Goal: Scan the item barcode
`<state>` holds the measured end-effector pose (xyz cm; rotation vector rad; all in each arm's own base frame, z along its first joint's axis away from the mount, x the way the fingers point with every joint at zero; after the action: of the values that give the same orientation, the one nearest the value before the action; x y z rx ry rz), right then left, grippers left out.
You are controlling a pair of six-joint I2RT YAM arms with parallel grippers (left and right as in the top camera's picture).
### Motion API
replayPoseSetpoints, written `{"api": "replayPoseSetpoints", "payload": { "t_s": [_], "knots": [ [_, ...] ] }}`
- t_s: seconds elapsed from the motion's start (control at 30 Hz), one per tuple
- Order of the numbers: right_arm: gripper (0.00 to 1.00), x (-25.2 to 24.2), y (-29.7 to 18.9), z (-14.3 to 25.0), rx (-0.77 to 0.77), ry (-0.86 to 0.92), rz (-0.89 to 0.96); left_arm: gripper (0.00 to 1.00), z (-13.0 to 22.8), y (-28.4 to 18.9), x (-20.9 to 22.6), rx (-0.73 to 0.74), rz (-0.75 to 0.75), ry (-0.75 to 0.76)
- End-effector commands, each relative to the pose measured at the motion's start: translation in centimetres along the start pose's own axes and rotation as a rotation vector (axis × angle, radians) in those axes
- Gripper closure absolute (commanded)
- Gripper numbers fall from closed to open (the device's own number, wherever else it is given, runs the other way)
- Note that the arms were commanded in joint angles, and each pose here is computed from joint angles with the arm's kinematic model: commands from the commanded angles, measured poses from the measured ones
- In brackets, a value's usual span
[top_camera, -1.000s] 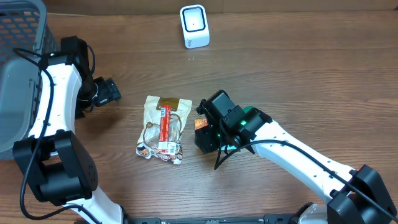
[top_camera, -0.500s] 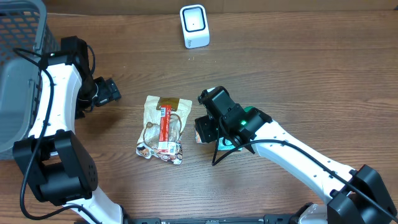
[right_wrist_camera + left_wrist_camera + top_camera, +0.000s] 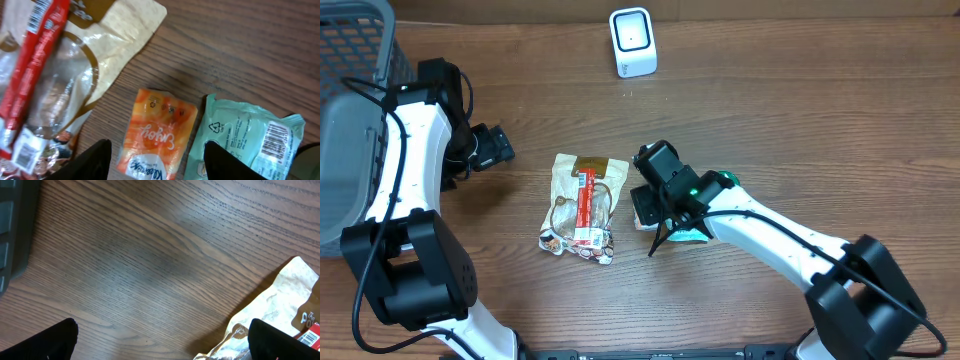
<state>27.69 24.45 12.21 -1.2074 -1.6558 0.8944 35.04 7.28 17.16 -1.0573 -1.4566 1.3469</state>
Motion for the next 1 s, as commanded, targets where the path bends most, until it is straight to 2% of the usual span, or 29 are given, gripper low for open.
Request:
{"api": "replayPoseSetpoints", "payload": {
  "t_s": [0.0, 0.97],
  "knots": [
    [0.39, -0.21, 0.80, 0.29, 0.006, 0.000, 0.026, 0.00, -0.19, -1.02, 0.32, -0.033, -0.007, -0.004],
    [0.34, -0.27, 0.86, 0.39, 0.012, 0.000, 0.029, 0.00, -0.19, -1.02, 0.32, -0.033, -0.007, -0.004]
  ]
}}
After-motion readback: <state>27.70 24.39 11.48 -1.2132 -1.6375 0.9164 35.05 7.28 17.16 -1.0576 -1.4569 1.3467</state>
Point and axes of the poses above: each gripper's point midway between its finger pads, its own y axis out along the fingers, its own x axis along the line the jaws close on, z = x × y, the point moved 7 cm from there along -y, back along the fingers, and after that the axes turned 15 degrees about y, right-handed, at the moved point
